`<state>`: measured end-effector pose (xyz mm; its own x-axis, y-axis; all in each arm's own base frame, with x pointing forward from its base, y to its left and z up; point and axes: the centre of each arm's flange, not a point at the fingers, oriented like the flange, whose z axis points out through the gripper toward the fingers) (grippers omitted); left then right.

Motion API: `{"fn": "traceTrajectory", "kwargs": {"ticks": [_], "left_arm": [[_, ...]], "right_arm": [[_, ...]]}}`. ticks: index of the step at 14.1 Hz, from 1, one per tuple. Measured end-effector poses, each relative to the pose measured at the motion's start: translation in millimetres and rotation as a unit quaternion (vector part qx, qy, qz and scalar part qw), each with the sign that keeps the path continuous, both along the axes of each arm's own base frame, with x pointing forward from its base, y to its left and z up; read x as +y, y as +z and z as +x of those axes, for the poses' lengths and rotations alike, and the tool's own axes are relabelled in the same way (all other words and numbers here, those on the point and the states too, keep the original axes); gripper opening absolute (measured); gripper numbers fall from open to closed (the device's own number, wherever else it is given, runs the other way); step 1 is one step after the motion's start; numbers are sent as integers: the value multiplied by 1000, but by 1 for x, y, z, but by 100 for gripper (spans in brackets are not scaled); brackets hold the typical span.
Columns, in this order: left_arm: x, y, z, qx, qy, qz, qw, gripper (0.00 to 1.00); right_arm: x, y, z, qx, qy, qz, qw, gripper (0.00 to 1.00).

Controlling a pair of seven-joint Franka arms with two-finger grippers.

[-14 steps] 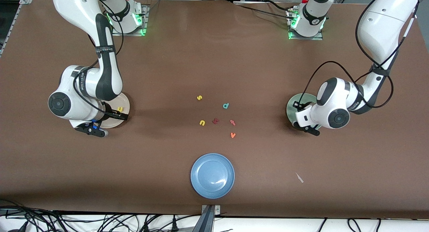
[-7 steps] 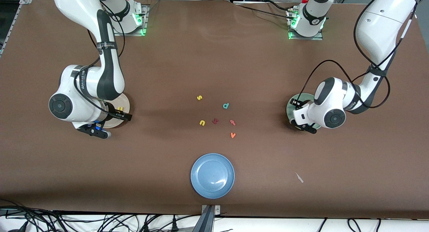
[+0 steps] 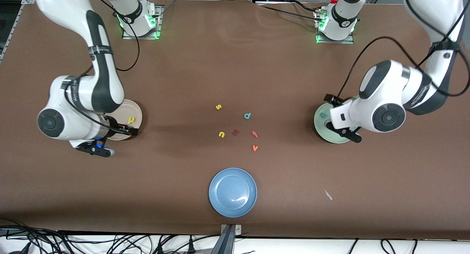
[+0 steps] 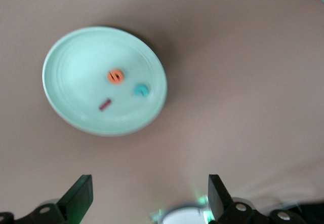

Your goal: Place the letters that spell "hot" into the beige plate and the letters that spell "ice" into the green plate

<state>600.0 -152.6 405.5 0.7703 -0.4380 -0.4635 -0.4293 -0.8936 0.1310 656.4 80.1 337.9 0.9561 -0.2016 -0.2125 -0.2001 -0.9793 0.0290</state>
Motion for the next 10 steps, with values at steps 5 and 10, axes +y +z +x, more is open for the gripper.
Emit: {"fn": "traceTrajectory", "kwargs": {"ticks": [5, 10], "left_arm": [[-7, 71, 3, -20, -5, -11, 1000, 100], [-27, 116, 6, -81, -9, -16, 997, 100]], "right_arm": [[-38, 140, -35, -37, 6, 5, 999, 100], [-40, 241, -98, -37, 34, -13, 999, 100]]}}
